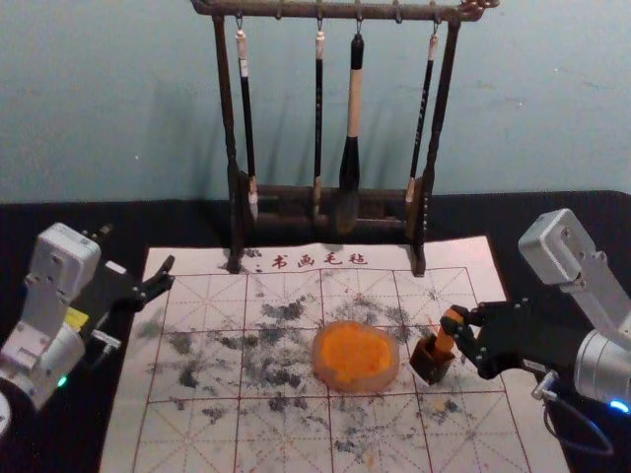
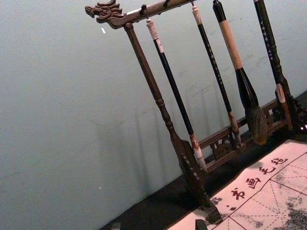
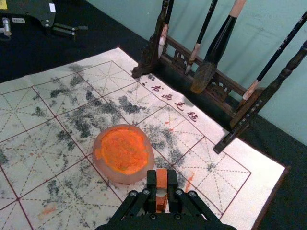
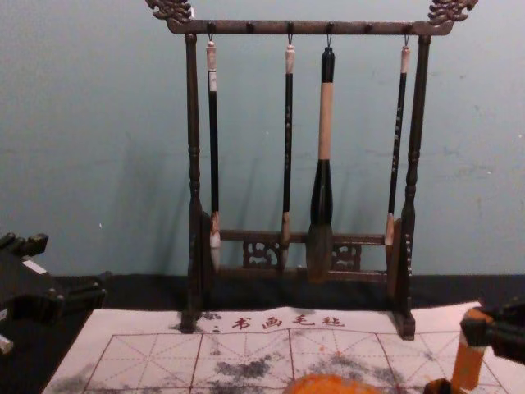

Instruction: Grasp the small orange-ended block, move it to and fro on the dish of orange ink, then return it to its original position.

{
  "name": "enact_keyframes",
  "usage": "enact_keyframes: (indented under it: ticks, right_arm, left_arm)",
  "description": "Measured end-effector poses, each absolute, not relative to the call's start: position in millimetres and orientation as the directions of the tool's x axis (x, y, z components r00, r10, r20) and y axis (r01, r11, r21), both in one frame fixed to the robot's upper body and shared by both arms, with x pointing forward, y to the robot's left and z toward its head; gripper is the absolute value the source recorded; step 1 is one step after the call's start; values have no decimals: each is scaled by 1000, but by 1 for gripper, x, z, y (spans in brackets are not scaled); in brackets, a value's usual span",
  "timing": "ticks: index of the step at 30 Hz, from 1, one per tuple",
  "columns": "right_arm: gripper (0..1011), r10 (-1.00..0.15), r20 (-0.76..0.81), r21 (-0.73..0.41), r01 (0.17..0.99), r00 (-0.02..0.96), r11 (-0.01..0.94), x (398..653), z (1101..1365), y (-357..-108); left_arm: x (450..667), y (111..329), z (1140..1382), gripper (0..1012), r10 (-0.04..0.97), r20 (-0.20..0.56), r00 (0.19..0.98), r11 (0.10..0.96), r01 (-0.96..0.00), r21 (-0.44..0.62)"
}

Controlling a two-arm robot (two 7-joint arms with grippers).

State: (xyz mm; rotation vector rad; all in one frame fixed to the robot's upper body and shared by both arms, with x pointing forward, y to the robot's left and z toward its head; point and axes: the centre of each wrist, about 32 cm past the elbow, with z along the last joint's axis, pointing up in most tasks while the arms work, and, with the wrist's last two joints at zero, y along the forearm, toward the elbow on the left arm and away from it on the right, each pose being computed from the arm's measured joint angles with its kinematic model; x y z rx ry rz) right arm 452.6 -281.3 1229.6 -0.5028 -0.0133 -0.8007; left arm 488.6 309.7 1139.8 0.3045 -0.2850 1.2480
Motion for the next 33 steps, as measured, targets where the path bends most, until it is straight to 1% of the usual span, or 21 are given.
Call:
enact_keyframes:
  ticks: [10,33]
  right_arm:
    - [81,-686,184,-444,682,704,581,453,1223,-281]
    - [81,-671,169,-477,655,722,585,468,1209,-272]
  left_arm:
    - [489,310,1140,1001,880,374,292,287,-955,70]
    - [489,310,1140,1001,880,374,292,287,-955,70]
